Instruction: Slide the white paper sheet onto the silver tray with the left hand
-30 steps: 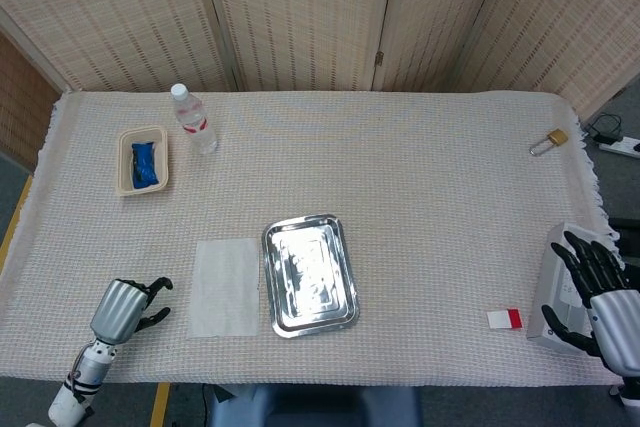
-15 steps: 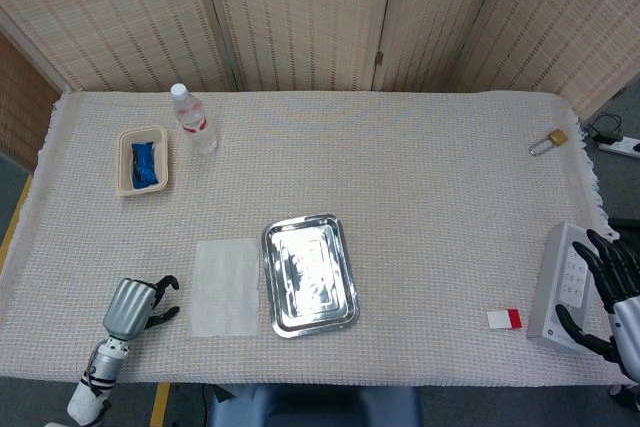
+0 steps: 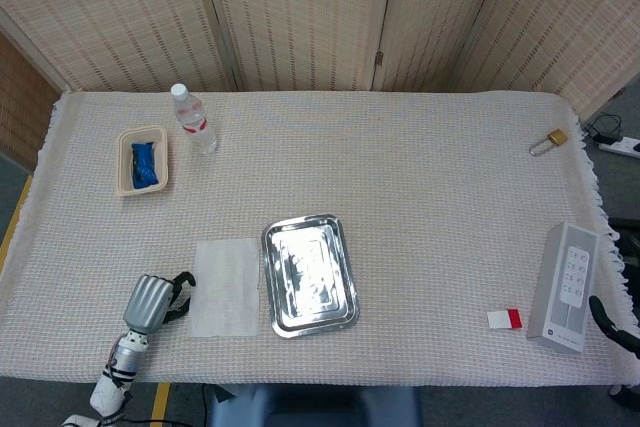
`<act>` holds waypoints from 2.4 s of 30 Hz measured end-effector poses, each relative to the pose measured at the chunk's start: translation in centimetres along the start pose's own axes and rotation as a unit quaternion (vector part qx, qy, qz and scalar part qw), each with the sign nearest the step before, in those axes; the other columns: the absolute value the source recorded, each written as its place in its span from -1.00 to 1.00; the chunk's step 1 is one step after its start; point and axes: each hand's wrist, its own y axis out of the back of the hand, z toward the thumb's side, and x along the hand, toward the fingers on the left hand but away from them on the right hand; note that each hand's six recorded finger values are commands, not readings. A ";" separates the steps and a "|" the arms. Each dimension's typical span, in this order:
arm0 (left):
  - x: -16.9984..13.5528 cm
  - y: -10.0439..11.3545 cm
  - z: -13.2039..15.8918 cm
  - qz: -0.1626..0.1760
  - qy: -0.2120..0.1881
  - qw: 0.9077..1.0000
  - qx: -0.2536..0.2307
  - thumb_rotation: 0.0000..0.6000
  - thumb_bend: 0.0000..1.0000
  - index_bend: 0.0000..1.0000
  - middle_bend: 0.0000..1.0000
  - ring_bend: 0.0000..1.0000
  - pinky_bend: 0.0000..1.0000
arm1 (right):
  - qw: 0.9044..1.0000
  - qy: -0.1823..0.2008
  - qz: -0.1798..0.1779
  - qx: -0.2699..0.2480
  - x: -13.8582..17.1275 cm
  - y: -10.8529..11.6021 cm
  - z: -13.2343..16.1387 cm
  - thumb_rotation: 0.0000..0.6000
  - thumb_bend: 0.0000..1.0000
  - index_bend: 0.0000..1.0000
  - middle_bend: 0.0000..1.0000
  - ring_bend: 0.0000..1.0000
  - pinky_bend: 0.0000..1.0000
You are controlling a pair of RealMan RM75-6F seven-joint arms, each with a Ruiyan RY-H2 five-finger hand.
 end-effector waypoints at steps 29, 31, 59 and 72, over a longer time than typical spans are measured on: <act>0.3 0.5 3.9 0.029 -0.078 0.995 -0.049 1.00 -0.05 0.29 1.00 1.00 1.00 | 1.000 -0.007 0.017 0.005 0.1 -0.8 0.0 1.00 -0.20 -1.00 -1.00 -1.00 -1.00; 0.3 0.6 3.8 0.031 -0.077 0.995 -0.048 1.00 -0.04 0.29 1.00 1.00 1.00 | 1.000 -0.006 0.020 0.006 0.1 -0.9 0.1 1.00 -0.20 -1.00 -1.00 -1.00 -1.00; 2.3 9.5 6.9 0.226 -0.198 0.952 0.050 1.00 0.13 0.32 1.00 1.00 1.00 | 0.999 0.006 0.033 -0.005 1.4 -0.3 0.8 1.00 -0.20 -1.00 -1.00 -1.00 -1.00; 5.7 5.0 13.1 0.153 -0.281 0.942 0.103 1.00 0.14 0.34 1.00 1.00 1.00 | 0.999 -0.011 0.031 -0.026 1.6 0.7 0.0 1.00 -0.20 -1.00 -1.00 -1.00 -1.00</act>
